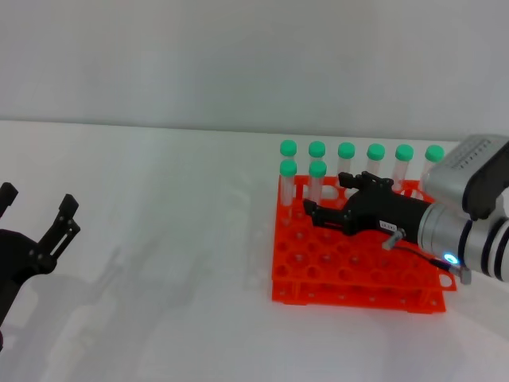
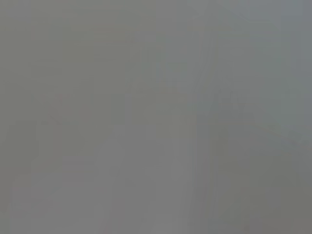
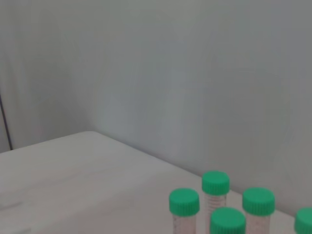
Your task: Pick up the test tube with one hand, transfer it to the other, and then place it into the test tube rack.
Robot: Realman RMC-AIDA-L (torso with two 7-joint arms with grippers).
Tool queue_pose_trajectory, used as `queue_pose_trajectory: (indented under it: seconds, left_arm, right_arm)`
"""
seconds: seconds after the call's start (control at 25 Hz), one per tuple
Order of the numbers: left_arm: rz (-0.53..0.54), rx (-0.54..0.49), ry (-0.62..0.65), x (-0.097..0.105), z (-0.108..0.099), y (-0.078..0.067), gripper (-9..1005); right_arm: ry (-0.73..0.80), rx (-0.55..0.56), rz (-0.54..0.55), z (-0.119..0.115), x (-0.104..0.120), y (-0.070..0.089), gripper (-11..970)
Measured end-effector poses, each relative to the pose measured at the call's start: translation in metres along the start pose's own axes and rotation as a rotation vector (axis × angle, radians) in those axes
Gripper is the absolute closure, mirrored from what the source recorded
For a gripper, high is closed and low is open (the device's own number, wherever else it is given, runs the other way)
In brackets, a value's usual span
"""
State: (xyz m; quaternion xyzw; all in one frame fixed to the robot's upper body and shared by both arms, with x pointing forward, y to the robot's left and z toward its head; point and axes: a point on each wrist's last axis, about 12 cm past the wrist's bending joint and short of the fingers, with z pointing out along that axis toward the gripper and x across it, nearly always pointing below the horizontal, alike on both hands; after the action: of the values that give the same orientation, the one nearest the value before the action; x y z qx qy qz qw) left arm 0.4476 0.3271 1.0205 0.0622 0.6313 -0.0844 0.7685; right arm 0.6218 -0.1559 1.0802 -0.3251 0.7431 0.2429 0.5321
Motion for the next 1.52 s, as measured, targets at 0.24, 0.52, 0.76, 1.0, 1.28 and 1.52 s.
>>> queue_pose_trajectory:
  seconds: [0.24, 0.52, 0.76, 1.0, 1.28, 1.52]
  left_arm:
    - [-0.002, -0.010, -0.003, 0.000, 0.004, 0.001, 102]
    - [-0.002, -0.050, -0.014, -0.002, 0.004, 0.006, 102]
    - [-0.012, -0.088, -0.015, -0.001, 0.006, 0.008, 102]
    - [-0.094, -0.152, 0.028, 0.006, 0.007, 0.012, 102]
    - [-0.114, -0.198, 0.025, 0.006, 0.008, 0.017, 102]
    - [-0.156, -0.210, 0.005, 0.005, 0.014, 0.017, 102]
  right_arm:
    - [-0.061, -0.013, 0.068, -0.019, 0.010, -0.003, 91]
    - [-0.215, 0.001, 0.158, -0.063, 0.020, -0.020, 98]
    - [-0.383, 0.289, 0.075, -0.121, 0.043, -0.050, 98]
    - [-0.419, 0.572, 0.060, -0.149, 0.065, -0.071, 98]
    - [-0.397, 0.760, 0.030, -0.165, 0.081, -0.078, 98]
    - [-0.389, 0.771, 0.035, -0.167, 0.084, -0.077, 98]
